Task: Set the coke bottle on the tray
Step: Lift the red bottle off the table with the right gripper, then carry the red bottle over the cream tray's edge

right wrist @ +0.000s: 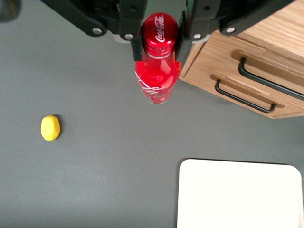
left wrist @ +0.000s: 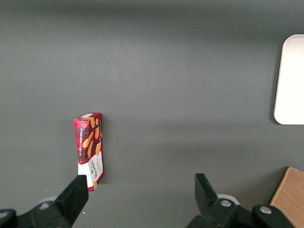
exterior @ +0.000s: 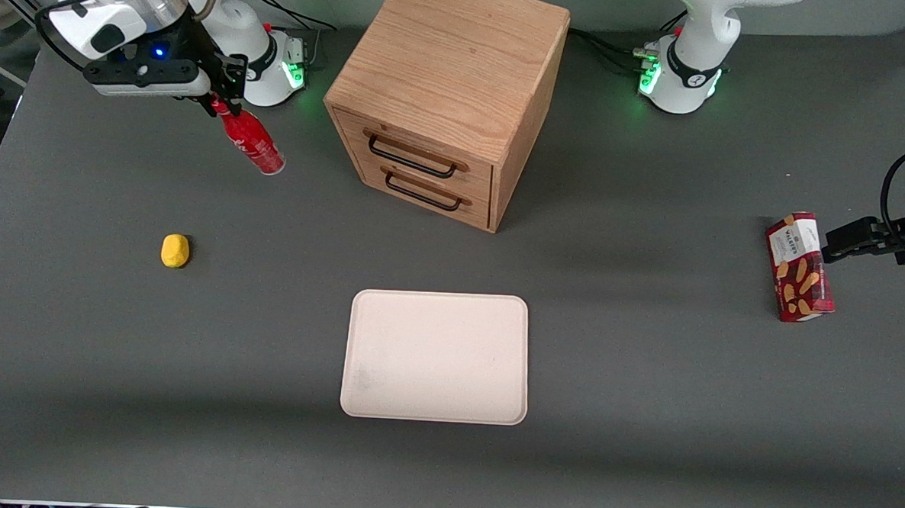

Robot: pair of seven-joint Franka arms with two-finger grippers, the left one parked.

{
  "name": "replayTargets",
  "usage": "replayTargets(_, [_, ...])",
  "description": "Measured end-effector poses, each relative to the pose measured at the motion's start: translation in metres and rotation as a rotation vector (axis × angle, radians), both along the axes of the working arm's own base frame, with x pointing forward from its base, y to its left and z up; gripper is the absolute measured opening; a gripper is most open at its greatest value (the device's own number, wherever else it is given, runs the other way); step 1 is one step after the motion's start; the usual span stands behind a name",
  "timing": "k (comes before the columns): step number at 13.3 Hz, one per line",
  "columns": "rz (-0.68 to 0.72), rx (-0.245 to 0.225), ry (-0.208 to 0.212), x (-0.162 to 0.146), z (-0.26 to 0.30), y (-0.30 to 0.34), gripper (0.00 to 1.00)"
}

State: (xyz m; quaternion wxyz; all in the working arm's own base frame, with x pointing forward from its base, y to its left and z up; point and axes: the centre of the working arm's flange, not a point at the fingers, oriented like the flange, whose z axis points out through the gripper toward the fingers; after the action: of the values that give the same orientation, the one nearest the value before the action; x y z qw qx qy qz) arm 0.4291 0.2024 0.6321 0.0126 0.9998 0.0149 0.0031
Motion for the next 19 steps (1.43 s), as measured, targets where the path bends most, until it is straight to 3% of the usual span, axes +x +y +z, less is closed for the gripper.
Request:
replayTargets(10, [-0.087,0.017,0.018,0.152,-0.056,0.079,0.32])
replayTargets(15, [-0.063,0.016,-0.004,0.199,-0.1,0.097,0.32])
replayTargets(19, [-0.061,0.022,-0.032,0.216,-0.127,0.104,0.32])
